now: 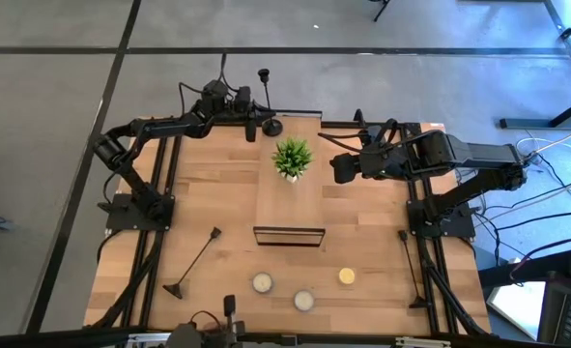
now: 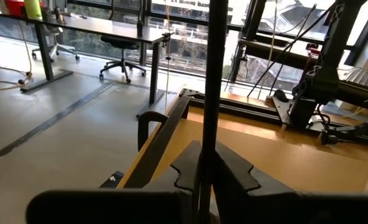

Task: Pick & Place candle stick holders
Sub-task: Put the middle candle holder on the shelf, then put the transparent scented candle on the shelf

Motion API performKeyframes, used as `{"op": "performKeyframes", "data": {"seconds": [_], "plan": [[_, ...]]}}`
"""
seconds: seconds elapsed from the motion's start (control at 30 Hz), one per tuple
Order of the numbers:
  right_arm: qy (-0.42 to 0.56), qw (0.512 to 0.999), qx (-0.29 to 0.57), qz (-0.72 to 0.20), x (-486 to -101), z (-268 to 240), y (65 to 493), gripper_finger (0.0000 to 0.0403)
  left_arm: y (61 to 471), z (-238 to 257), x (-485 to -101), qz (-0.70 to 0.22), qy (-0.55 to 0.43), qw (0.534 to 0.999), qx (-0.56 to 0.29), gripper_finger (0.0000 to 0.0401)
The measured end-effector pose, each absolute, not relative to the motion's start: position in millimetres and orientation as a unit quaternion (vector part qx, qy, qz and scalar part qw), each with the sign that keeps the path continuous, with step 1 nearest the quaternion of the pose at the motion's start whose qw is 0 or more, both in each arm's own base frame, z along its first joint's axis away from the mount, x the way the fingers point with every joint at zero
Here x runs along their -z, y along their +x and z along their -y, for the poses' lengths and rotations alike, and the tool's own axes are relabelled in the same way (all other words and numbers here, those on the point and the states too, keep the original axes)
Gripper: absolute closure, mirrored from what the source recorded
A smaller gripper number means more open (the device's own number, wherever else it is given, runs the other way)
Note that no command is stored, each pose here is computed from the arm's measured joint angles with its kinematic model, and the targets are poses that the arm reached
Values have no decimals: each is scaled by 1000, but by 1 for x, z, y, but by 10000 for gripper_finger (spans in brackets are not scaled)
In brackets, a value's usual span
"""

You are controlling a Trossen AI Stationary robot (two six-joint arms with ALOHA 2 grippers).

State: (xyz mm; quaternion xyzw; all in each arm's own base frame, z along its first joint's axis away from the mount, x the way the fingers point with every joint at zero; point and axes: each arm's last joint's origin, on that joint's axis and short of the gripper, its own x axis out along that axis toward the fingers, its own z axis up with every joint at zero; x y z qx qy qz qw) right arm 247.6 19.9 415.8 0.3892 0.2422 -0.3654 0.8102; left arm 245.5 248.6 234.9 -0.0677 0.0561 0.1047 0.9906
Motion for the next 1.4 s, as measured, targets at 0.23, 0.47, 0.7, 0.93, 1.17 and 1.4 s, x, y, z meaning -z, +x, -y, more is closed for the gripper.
{"op": "performKeyframes", "data": {"seconds": [0.23,0.47,0.7,0.93,1.17,1.4], "plan": [[389,810,365,-242,-416,-20,248,105,245,-249,-235,-57,-68,989,-115,362],[389,810,365,-243,-416,-20,248,105,245,-249,-235,-57,-68,989,-115,337],[389,810,365,-243,-416,-20,248,105,240,-243,-247,-57,-65,990,-114,316],[386,812,365,-244,-416,-20,248,105,238,-240,-243,-87,-93,985,-113,306],[384,812,367,-241,-416,-20,247,105,239,-236,-243,-92,-120,984,-92,307],[384,812,367,-241,-416,-20,247,105,229,-226,-254,-112,-143,980,-83,295]]}}
